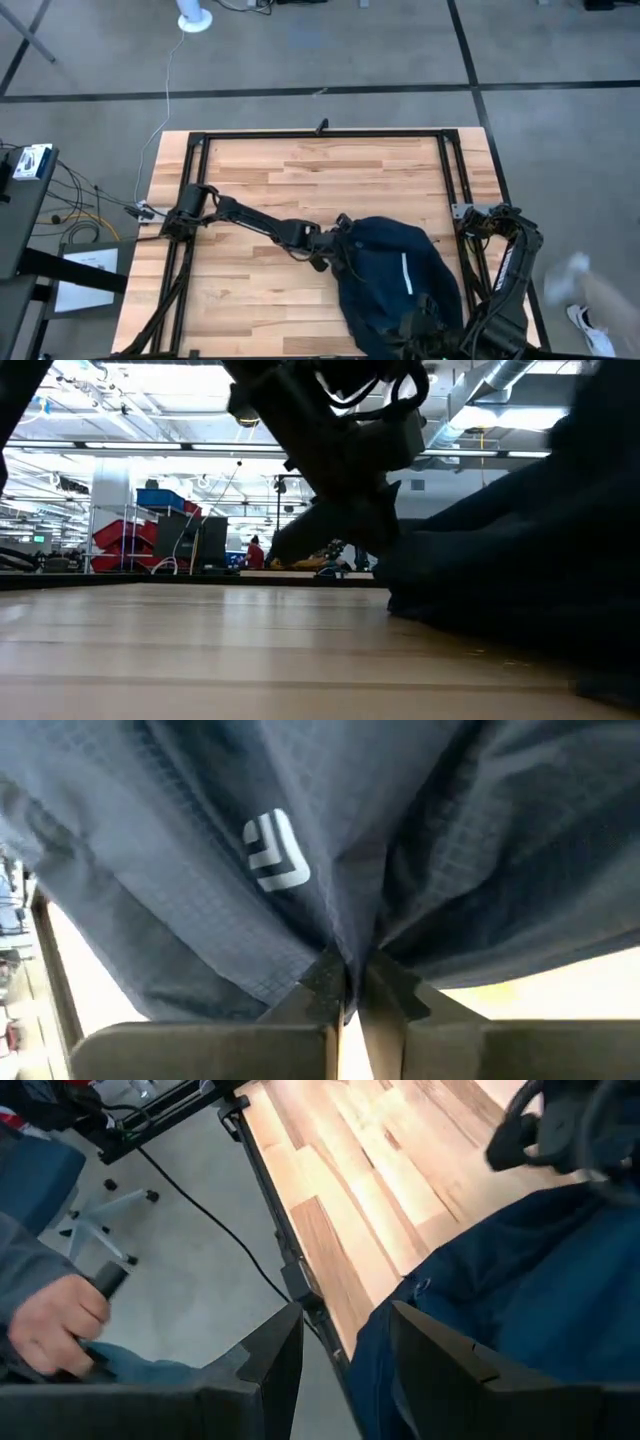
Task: Unpack backpack
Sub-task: Open the blue backpack
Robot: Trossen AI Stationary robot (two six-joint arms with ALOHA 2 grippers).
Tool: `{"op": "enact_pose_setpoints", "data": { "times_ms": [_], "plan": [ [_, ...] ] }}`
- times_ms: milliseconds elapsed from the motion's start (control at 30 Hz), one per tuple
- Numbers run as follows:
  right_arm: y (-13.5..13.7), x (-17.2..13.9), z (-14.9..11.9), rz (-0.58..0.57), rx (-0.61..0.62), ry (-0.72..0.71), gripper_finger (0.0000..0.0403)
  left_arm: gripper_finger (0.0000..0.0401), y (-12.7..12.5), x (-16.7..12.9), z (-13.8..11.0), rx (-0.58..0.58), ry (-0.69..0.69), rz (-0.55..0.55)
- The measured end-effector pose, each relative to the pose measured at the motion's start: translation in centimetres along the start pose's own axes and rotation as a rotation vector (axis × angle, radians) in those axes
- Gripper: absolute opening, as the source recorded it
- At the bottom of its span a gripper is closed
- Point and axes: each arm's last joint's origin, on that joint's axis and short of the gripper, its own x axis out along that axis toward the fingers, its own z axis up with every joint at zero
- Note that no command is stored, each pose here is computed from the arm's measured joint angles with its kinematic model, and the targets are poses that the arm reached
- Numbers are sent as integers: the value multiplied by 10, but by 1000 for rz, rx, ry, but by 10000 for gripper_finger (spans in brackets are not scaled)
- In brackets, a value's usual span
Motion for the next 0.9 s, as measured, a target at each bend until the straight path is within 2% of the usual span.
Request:
{"op": "enact_pose_setpoints", "data": {
  "times_ms": [100, 300, 567, 667, 733, 800, 900],
  "plan": [
    [0, 0, 0, -2, -7, 0, 140, 2, -6, -12, 1, -33, 113, 60],
    [-6, 0, -1, -48, -49, 12, 140, 1, -2, -54, -15, -325, 286, 55],
    [-22, 5, 5, -190, -200, 19, 140, 0, -5, -141, -38, -557, 477, 42],
    [-26, 9, 12, -223, -275, 11, 140, 0, -12, -177, -44, -660, 508, 54],
    [-28, 13, 18, -237, -317, 9, 140, 0, -17, -198, -44, -739, 500, 11],
    [-31, 18, 24, -251, -342, 12, 140, 0, -23, -213, -41, -779, 455, -39],
    [-34, 23, 32, -269, -370, 15, 140, 5, -30, -224, -30, -785, 346, -37]
  ]
}}
